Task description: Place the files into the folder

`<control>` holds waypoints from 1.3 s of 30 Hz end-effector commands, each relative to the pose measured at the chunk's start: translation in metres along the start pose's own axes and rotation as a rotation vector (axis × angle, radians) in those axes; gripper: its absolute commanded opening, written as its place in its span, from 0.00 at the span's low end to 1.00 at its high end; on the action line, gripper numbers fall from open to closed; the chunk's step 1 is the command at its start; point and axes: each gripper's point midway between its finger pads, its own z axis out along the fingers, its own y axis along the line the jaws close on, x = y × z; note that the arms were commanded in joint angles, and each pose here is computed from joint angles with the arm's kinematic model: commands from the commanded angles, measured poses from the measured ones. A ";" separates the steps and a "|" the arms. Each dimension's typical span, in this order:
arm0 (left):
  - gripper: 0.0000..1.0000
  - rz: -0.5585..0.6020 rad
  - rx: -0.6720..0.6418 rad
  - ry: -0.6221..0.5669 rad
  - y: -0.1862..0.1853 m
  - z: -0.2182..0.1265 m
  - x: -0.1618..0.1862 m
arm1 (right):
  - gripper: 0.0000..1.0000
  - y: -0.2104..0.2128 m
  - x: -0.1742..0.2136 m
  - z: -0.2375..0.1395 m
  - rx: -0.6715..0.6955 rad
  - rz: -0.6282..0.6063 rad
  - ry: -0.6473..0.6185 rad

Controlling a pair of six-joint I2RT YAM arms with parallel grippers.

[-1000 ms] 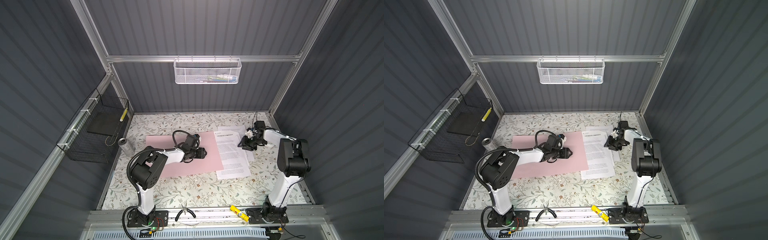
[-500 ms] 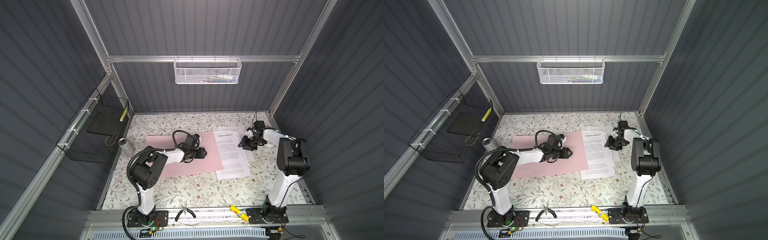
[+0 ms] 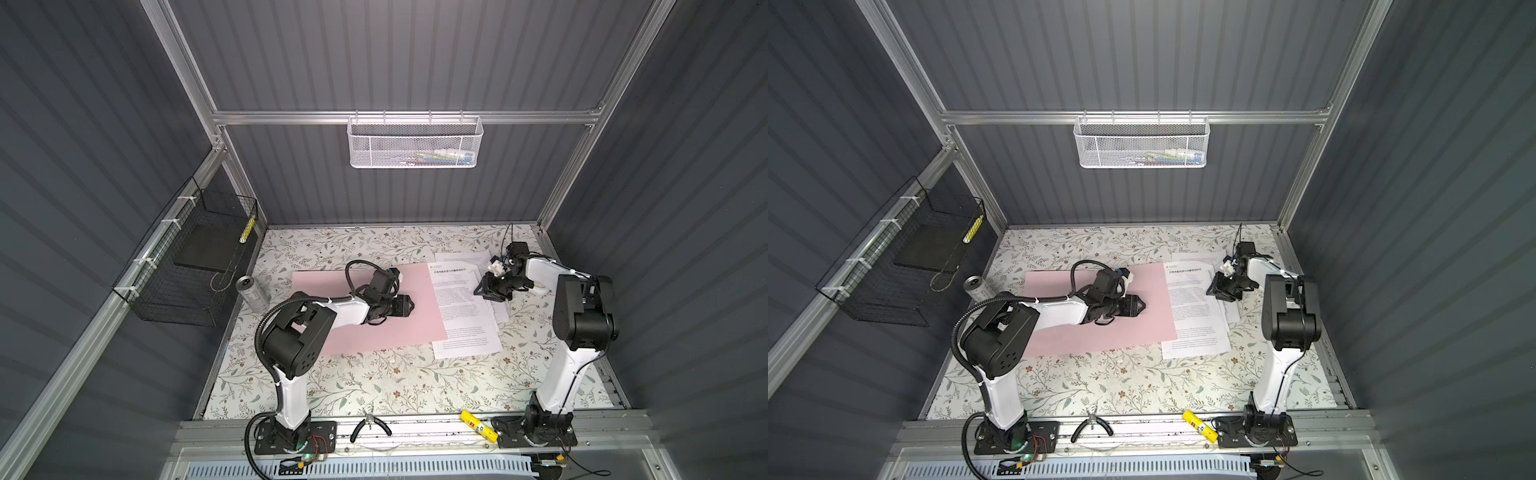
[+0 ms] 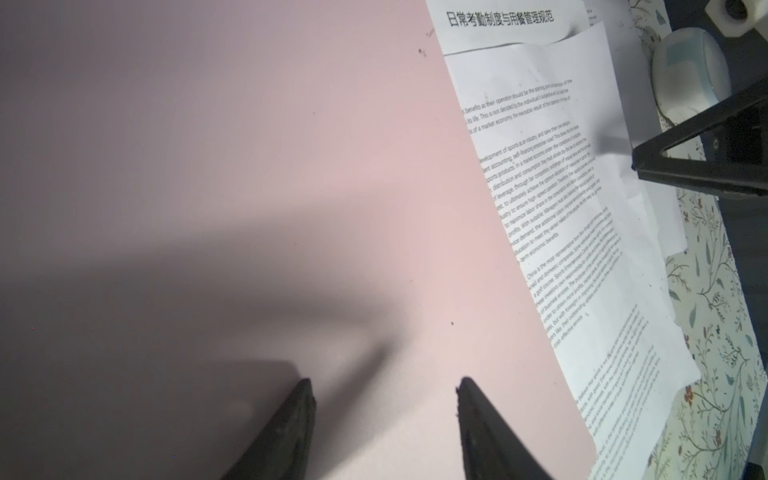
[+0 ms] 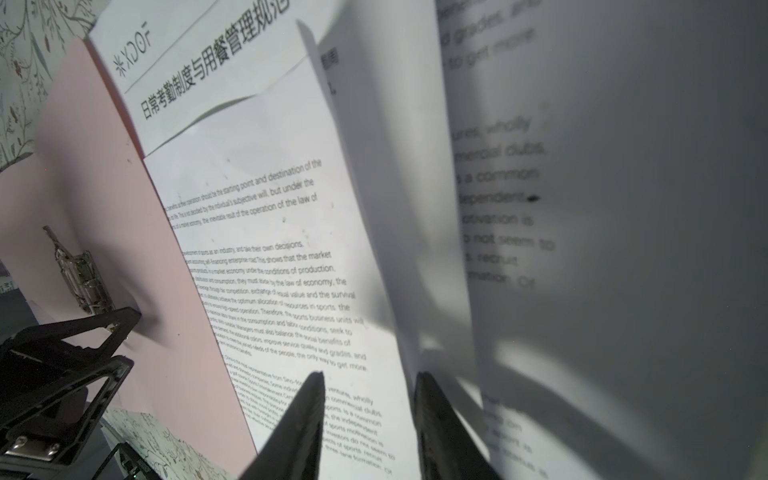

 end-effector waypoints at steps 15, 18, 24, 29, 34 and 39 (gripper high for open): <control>0.57 -0.038 -0.036 0.104 0.017 0.015 0.036 | 0.35 -0.003 0.002 0.005 0.068 0.005 0.087; 0.57 -0.042 -0.037 0.105 0.018 0.016 0.036 | 0.32 0.001 0.002 0.005 0.049 -0.003 0.087; 0.57 -0.043 -0.039 0.105 0.018 0.017 0.036 | 0.31 0.002 0.001 0.006 0.043 -0.003 0.091; 0.57 -0.044 -0.041 0.103 0.018 0.017 0.034 | 0.28 -0.004 -0.001 0.007 0.079 0.013 0.096; 0.56 -0.044 -0.042 0.099 0.019 0.017 0.032 | 0.16 0.002 -0.004 0.006 0.048 0.011 0.087; 0.57 -0.036 -0.034 0.084 0.013 0.010 0.024 | 0.00 0.010 -0.007 0.002 0.013 0.017 0.069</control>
